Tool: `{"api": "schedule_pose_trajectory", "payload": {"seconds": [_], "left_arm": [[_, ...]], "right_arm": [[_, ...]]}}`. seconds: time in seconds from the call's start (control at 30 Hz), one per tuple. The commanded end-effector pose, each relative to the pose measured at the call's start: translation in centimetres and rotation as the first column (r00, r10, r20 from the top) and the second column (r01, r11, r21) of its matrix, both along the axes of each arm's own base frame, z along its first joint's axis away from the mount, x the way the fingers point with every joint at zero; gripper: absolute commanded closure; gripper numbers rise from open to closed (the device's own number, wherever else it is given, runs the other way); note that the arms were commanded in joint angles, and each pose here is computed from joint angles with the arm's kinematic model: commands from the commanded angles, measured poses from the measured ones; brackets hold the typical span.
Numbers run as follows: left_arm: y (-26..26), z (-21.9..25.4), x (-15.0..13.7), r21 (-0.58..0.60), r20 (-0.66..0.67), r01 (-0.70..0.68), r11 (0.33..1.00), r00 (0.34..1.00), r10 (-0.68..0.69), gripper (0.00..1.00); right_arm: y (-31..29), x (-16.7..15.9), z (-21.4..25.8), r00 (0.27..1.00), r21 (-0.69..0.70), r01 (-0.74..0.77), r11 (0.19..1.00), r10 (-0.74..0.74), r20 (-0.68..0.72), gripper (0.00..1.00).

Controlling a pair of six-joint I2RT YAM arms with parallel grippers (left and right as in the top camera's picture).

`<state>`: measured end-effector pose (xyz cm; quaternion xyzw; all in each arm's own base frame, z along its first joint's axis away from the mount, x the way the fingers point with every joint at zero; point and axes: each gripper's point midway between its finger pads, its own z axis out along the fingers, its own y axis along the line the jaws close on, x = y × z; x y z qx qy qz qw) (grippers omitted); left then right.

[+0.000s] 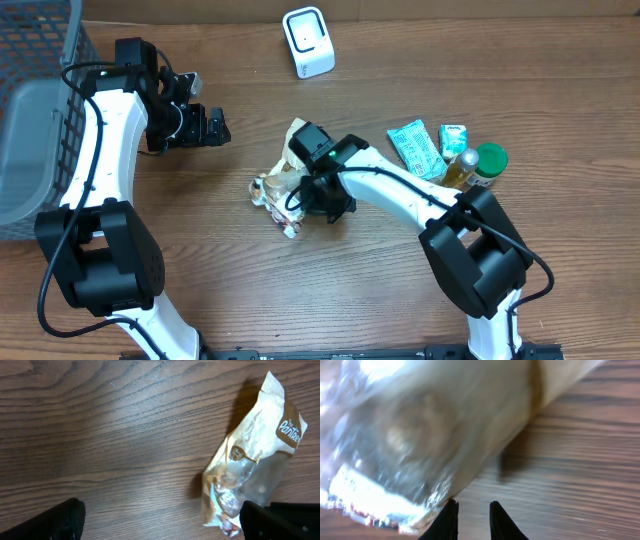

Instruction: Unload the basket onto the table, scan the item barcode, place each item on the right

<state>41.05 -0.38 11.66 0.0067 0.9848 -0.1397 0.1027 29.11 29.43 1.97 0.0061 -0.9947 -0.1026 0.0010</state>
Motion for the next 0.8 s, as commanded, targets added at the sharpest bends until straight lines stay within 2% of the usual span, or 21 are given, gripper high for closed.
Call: {"api": "schedule_pose_trajectory", "payload": {"seconds": [0.0, 0.17, 0.37, 0.53, 0.63, 0.77], "left_arm": [[0.0, 0.6, 0.2, -0.004, 0.013, -0.019, 1.000, 1.000, 0.019, 0.00], [0.0, 0.6, 0.2, -0.004, 0.013, -0.019, 1.000, 1.000, 0.019, 0.00], [0.0, 0.6, 0.2, -0.004, 0.013, -0.019, 1.000, 1.000, 0.019, 0.00], [0.0, 0.6, 0.2, -0.004, 0.013, -0.019, 1.000, 1.000, 0.019, 0.00], [0.0, 0.6, 0.2, -0.004, 0.013, -0.019, 1.000, 1.000, 0.019, 0.00], [0.0, 0.6, 0.2, -0.004, 0.013, -0.019, 1.000, 1.000, 0.019, 0.00]], "right_arm": [[2.9, -1.4, 1.4, 0.998, 0.074, -0.056, 0.996, 0.055, 0.023, 0.82], [5.8, -2.4, 1.8, 0.990, 0.120, -0.126, 0.985, 0.117, 0.076, 0.74], [7.7, -1.1, 4.8, 0.963, 0.199, -0.244, 0.949, 0.214, 0.164, 0.78], [6.6, 3.6, 8.1, 0.944, 0.220, -0.212, 0.952, 0.141, 0.299, 0.78], [4.8, 6.4, 8.0, 0.932, 0.180, -0.150, 0.972, 0.079, 0.353, 0.79], [3.3, 8.4, 7.1, 0.923, 0.133, -0.098, 0.986, 0.040, 0.384, 0.79]]}}
